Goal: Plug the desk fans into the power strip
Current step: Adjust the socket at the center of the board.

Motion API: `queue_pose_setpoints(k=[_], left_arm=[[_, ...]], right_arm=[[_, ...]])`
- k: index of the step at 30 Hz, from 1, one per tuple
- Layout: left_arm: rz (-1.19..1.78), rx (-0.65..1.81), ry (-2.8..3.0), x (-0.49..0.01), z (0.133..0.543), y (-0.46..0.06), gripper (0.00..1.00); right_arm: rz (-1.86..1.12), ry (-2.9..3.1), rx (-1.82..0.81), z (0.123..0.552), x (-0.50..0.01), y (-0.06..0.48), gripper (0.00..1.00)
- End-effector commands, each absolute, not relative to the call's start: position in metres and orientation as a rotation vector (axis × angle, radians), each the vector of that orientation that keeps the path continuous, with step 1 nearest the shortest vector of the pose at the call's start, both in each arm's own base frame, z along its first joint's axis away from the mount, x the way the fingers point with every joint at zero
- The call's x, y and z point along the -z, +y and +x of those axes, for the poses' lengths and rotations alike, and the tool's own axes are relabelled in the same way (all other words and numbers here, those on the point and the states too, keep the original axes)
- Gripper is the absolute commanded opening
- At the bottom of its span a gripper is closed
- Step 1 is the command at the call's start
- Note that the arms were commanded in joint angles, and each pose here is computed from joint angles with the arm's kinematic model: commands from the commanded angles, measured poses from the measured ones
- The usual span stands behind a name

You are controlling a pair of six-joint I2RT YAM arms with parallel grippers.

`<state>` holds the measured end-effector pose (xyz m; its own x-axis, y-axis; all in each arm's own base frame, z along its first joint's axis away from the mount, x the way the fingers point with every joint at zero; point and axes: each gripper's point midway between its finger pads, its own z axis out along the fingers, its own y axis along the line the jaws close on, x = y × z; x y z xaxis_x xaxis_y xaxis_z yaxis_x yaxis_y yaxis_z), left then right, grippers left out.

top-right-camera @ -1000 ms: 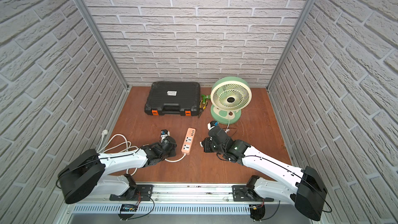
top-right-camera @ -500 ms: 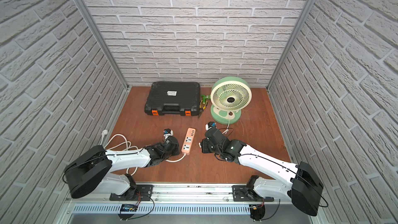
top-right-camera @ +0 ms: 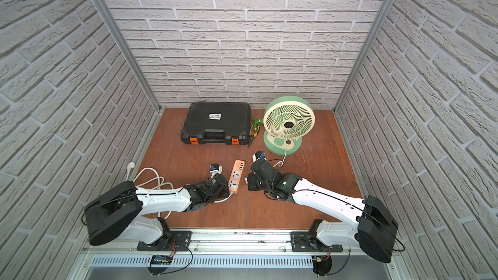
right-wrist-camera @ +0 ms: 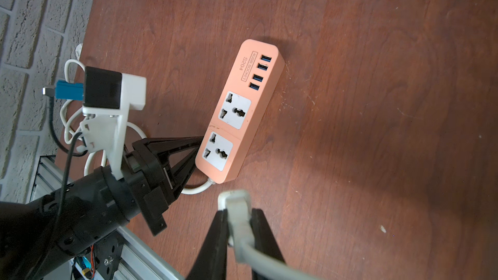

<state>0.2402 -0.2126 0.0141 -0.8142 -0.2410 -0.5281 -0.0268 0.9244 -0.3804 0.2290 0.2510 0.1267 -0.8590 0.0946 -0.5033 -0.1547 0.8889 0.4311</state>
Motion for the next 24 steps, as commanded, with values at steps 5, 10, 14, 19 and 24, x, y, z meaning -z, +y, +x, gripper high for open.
queue_pose_setpoints(k=[5, 10, 14, 19, 24], left_arm=[[-0.117, 0.536, 2.494, -0.016, 0.235, -0.229, 0.00], [-0.104, 0.545, 2.488, -0.019, 0.231, -0.233, 0.00], [-0.103, 0.557, 2.478, -0.018, 0.231, -0.236, 0.00], [-0.122, 0.594, 2.469, -0.016, 0.230, -0.238, 0.00], [-0.124, 0.587, 2.464, -0.018, 0.229, -0.236, 0.00]], right_arm=[[-0.022, 2.475, -0.664, 0.237, -0.139, 0.262, 0.03], [-0.010, 2.485, -0.667, 0.238, -0.133, 0.267, 0.03], [0.000, 2.484, -0.626, 0.240, -0.129, 0.270, 0.03], [0.010, 2.500, -0.572, 0.241, -0.122, 0.271, 0.03], [0.059, 2.506, -0.490, 0.246, -0.114, 0.262, 0.02]])
